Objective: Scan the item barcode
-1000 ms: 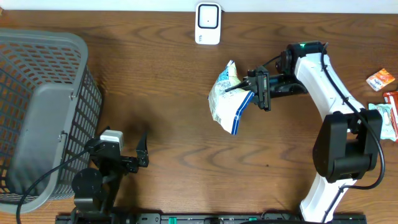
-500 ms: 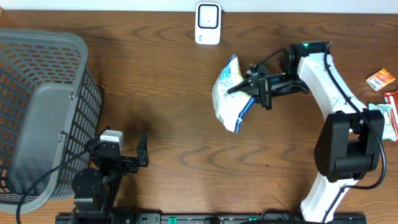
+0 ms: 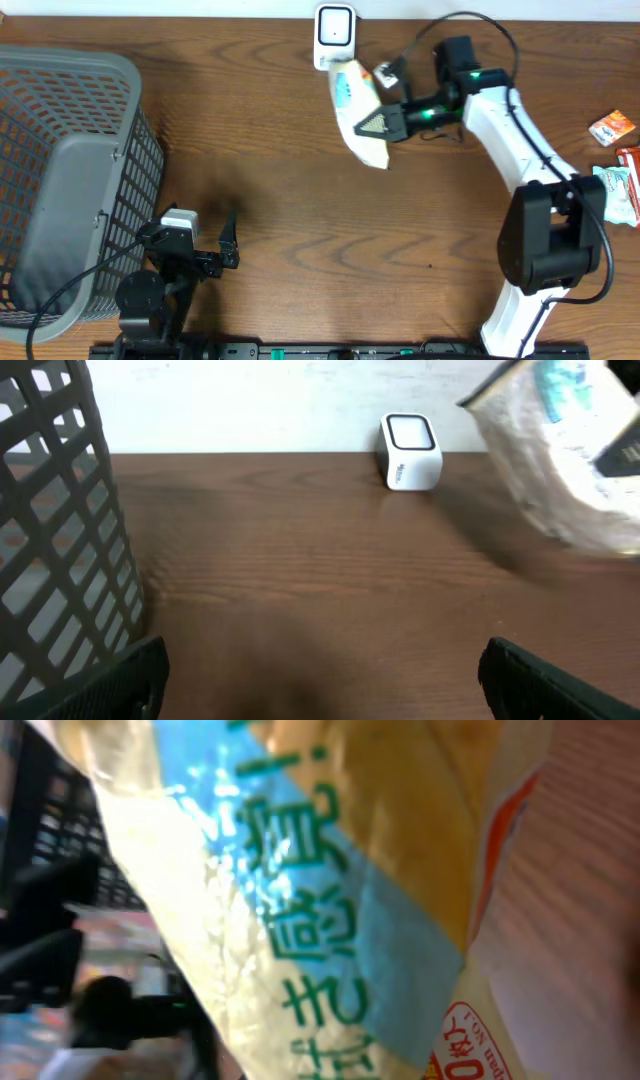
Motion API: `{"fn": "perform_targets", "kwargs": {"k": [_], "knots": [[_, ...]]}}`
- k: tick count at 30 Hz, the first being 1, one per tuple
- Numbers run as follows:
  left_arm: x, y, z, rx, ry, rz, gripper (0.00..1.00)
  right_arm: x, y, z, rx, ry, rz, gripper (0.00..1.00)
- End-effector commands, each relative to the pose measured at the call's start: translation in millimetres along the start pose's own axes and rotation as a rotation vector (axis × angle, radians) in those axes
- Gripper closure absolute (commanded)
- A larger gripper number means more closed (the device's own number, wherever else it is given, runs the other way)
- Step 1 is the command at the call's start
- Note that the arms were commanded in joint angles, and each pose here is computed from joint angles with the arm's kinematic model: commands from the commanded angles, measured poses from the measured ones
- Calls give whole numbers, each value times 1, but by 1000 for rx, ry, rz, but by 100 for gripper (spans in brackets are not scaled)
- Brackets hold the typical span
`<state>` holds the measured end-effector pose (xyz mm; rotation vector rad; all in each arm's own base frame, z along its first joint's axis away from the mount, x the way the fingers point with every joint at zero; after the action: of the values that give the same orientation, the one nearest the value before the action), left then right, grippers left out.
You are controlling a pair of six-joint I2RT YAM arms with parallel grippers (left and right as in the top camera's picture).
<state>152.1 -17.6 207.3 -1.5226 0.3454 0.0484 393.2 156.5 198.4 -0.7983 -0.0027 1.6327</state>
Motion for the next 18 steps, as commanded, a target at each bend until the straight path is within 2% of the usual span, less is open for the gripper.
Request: {"fn": "perform_targets", "kwargs": {"k": [1, 4, 11, 18], "knots": [[0, 0, 1, 13, -9, -1, 1, 21, -22, 1, -172, 195, -36, 99], [0, 0, 1, 13, -9, -1, 1, 30, -47, 2, -308, 352, -129, 99], [0, 0, 1, 13, -9, -1, 1, 30, -108, 21, -567, 583, -389, 99], [0, 0, 1, 13, -9, -1, 1, 50, -162, -4, -623, 602, -475, 99]]}}
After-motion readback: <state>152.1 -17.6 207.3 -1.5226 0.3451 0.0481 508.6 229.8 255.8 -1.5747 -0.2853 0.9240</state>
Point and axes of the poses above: each gripper's point midway between its finger pads, its own x axis out along the fingers, its own z axis along the line the jaws close on, y = z × x, the point moved 8 cm from there along -x, back along the fingers, and after that the axes turned 5 degrees about x, right-handed, at the moved point
